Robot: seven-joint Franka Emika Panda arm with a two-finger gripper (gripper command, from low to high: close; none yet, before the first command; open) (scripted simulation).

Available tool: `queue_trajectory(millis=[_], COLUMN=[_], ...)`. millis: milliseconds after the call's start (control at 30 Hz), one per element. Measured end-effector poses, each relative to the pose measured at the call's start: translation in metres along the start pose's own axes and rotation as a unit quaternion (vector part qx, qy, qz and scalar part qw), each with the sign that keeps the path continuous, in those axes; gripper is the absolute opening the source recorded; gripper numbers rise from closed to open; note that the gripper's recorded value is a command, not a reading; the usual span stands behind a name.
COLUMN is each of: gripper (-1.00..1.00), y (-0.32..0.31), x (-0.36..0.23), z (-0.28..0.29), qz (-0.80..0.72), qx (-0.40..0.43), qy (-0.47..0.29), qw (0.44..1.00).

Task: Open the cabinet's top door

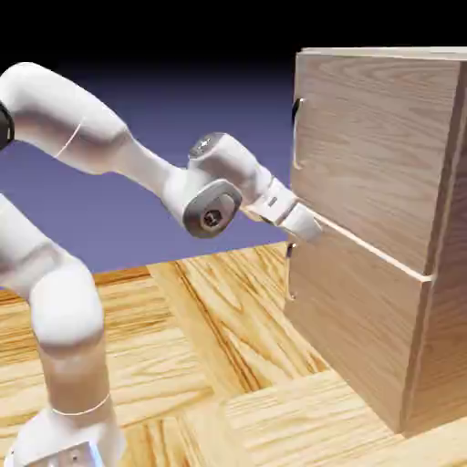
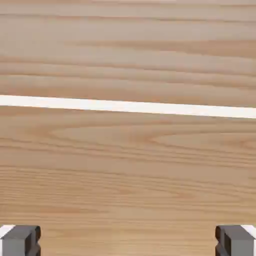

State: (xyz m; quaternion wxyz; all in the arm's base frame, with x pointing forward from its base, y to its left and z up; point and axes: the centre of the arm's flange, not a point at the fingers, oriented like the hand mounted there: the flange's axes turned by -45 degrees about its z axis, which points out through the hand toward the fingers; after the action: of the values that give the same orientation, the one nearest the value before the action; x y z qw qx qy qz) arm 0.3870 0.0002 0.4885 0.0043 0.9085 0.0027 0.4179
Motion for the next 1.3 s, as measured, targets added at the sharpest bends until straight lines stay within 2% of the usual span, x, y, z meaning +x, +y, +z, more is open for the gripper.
queue_trajectory(millis=[367, 733, 1033, 1300], gripper=[0.00, 0.00, 0.00, 0.00], y=[-0.006, -0.056, -0.120, -0.175], x=[0.062, 0.087, 0.088, 0.077], z=[-0.091, -0.155, -0.159, -0.116], qz=[0.064, 0.082, 0.066, 0.040], qx=[-0.021, -0.025, -0.022, -0.018], qy=[0.129, 0.241, 0.306, 0.339], qw=[0.989, 0.967, 0.949, 0.940])
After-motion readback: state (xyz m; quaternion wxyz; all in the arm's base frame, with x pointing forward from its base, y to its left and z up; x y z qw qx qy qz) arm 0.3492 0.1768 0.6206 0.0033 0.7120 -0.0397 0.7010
